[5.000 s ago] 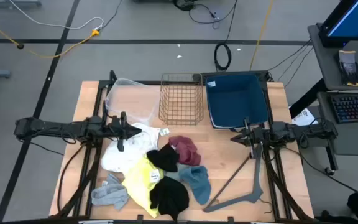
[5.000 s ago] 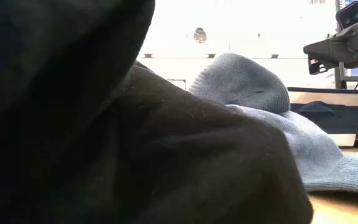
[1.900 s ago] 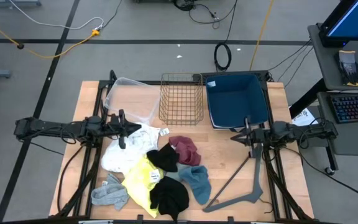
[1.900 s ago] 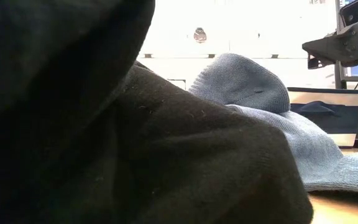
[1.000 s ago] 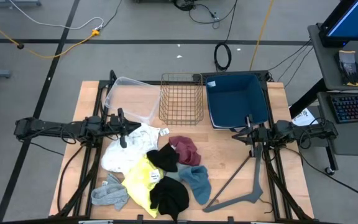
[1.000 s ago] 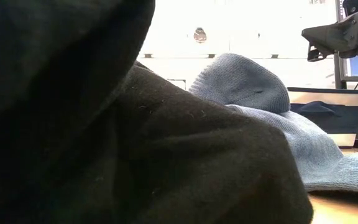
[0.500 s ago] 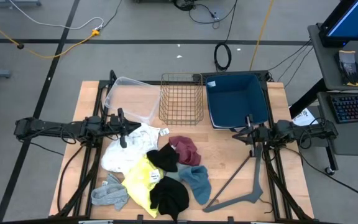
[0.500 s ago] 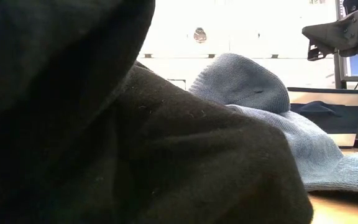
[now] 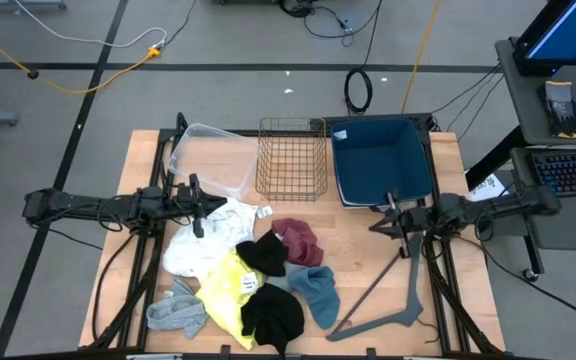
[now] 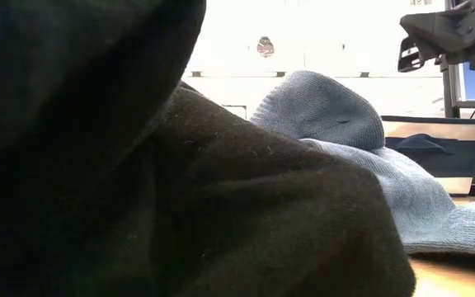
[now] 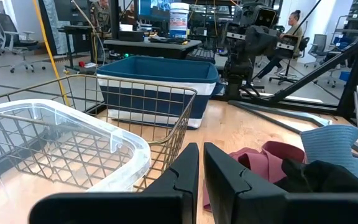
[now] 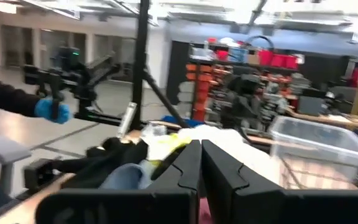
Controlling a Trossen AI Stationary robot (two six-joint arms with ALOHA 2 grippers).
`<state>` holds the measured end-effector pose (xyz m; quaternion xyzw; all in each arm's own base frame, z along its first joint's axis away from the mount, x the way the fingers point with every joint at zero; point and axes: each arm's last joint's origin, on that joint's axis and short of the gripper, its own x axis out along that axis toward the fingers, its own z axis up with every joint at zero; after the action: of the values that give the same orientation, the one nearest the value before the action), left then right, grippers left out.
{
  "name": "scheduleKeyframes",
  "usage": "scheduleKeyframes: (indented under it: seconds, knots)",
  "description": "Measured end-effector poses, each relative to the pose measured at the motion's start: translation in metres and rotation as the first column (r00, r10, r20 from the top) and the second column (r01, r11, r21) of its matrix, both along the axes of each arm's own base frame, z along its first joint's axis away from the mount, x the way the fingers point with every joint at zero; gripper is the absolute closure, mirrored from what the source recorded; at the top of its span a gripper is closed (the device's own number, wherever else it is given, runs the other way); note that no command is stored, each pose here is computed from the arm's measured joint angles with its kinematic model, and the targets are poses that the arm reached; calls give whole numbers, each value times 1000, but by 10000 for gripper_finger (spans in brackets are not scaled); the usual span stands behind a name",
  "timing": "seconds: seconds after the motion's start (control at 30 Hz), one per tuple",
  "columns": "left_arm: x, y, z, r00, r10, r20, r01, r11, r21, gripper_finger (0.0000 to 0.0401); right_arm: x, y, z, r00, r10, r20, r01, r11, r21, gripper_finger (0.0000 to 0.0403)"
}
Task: Pick & Place Cloths
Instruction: Put the blue sock into the transparent bin
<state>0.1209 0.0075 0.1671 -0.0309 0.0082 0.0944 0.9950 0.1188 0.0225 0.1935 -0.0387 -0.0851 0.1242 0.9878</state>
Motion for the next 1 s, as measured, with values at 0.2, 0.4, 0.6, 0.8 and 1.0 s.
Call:
scheduleKeyframes:
  seconds: [0.2, 0.4, 0.6, 0.8, 1.0]
  knots:
    - [0, 0, 0, 1000, 0, 0, 0, 1000, 0, 375, 22, 11, -8, 992, 91, -84, -89, 996, 29, 398]
    - [0, 0, 0, 1000, 0, 0, 0, 1000, 0, 375, 57, 39, 6, 963, 186, -197, -196, 980, -31, 398]
    - [0, 0, 0, 1000, 0, 1, 0, 1000, 0, 375, 86, 60, 1, 901, 151, -408, -234, 959, -160, 398]
    - [0, 0, 1, 1000, -2, 13, 2, 1000, -4, 375, 102, 70, -1, 879, 154, -452, -262, 947, -187, 392]
    - [0, 0, 2, 999, -7, 35, 10, 995, -99, 375, 114, 91, 9, 875, 176, -451, -289, 937, -196, 321]
